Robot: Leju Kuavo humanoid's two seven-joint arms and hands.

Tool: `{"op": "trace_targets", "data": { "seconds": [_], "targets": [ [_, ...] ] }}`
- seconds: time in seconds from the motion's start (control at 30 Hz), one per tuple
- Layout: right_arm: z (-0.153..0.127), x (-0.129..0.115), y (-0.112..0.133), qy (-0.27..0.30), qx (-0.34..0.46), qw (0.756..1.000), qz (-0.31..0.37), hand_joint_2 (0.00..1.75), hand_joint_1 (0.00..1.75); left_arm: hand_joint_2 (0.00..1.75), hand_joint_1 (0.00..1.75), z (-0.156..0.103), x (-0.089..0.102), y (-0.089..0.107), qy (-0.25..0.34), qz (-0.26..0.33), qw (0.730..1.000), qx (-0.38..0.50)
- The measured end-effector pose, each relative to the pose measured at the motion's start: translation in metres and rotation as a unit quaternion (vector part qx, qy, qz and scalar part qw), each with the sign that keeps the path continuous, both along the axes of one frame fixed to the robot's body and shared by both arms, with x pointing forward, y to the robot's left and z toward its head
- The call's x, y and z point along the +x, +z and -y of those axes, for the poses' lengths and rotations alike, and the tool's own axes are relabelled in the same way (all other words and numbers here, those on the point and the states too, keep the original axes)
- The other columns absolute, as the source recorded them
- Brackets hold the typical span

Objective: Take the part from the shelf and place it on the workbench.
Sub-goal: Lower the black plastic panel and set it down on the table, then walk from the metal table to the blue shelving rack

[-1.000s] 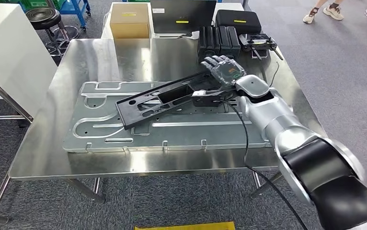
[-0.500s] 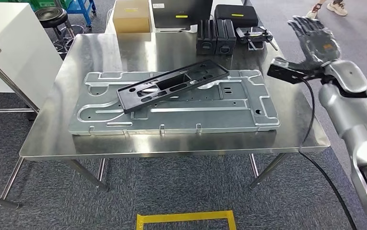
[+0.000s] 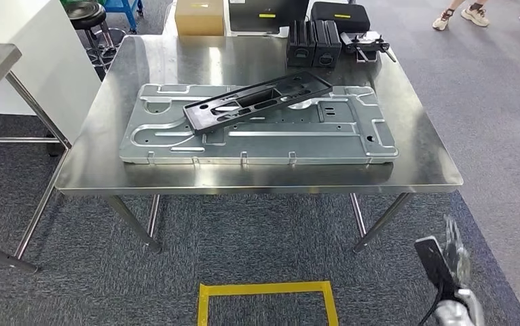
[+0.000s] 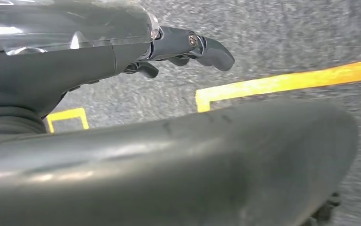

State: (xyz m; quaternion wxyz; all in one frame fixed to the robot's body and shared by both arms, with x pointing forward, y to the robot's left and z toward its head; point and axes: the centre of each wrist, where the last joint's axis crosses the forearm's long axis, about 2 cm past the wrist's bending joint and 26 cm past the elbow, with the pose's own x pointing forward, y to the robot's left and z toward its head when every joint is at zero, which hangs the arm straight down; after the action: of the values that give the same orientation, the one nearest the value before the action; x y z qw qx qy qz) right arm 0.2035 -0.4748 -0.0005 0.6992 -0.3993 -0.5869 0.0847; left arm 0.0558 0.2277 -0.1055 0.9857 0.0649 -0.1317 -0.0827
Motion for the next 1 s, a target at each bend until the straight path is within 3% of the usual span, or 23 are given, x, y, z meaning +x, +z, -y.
{"op": "trace_targets", "data": {
  "seconds": [0.07, 0.13, 0.37, 0.43, 0.53, 0.6, 0.63, 0.77, 0.87, 1.0],
  "targets": [
    [-0.027, -0.035, -0.04, -0.063, 0.114, 0.99, -0.059, 0.0, 0.0, 0.0, 0.0, 0.0, 0.0, 0.0, -0.007, -0.002, 1.0, 0.001],
    [-0.05, -0.059, -0.061, -0.1, 0.175, 0.975, -0.096, 0.0, 0.0, 0.0, 0.0, 0.0, 0.0, 0.0, -0.011, -0.002, 1.0, 0.002],
    [-0.089, -0.09, -0.086, -0.17, 0.279, 0.93, -0.166, 0.0, 0.0, 0.0, 0.0, -0.002, 0.002, 0.0, -0.017, -0.001, 1.0, 0.004],
    [-0.103, -0.097, -0.092, -0.238, 0.357, 0.879, -0.207, 0.0, 0.0, 0.0, 0.0, -0.003, 0.001, 0.0, -0.025, 0.0, 1.0, 0.006],
    [-0.134, -0.116, -0.1, -0.345, 0.441, 0.772, -0.3, 0.0, 0.0, 0.0, 0.0, -0.005, 0.004, 0.0, -0.032, 0.011, 0.999, 0.01],
    [-0.154, -0.128, -0.104, -0.358, 0.447, 0.741, -0.352, 0.0, 0.0, 0.0, 0.0, -0.007, 0.008, 0.001, -0.028, 0.018, 0.999, 0.016],
    [-0.163, -0.131, -0.105, -0.348, 0.443, 0.737, -0.373, 0.0, 0.0, 0.0, 0.0, -0.008, 0.01, 0.001, -0.026, 0.019, 0.999, 0.019],
    [-0.192, -0.126, -0.105, -0.219, 0.352, 0.781, -0.467, 1.75, 0.0, 0.0, 0.0, -0.017, 0.019, 0.001, -0.04, 0.005, 0.998, 0.037],
    [-0.202, -0.115, -0.102, -0.11, 0.252, 0.814, -0.512, 1.75, 0.0, 0.0, 0.0, -0.017, 0.02, 0.001, -0.065, -0.011, 0.997, 0.048],
    [-0.219, -0.099, -0.098, -0.009, 0.171, 0.833, -0.526, 1.75, 0.0, 0.0, 0.0, -0.016, 0.022, 0.002, -0.087, -0.019, 0.994, 0.064]
  ]
}}
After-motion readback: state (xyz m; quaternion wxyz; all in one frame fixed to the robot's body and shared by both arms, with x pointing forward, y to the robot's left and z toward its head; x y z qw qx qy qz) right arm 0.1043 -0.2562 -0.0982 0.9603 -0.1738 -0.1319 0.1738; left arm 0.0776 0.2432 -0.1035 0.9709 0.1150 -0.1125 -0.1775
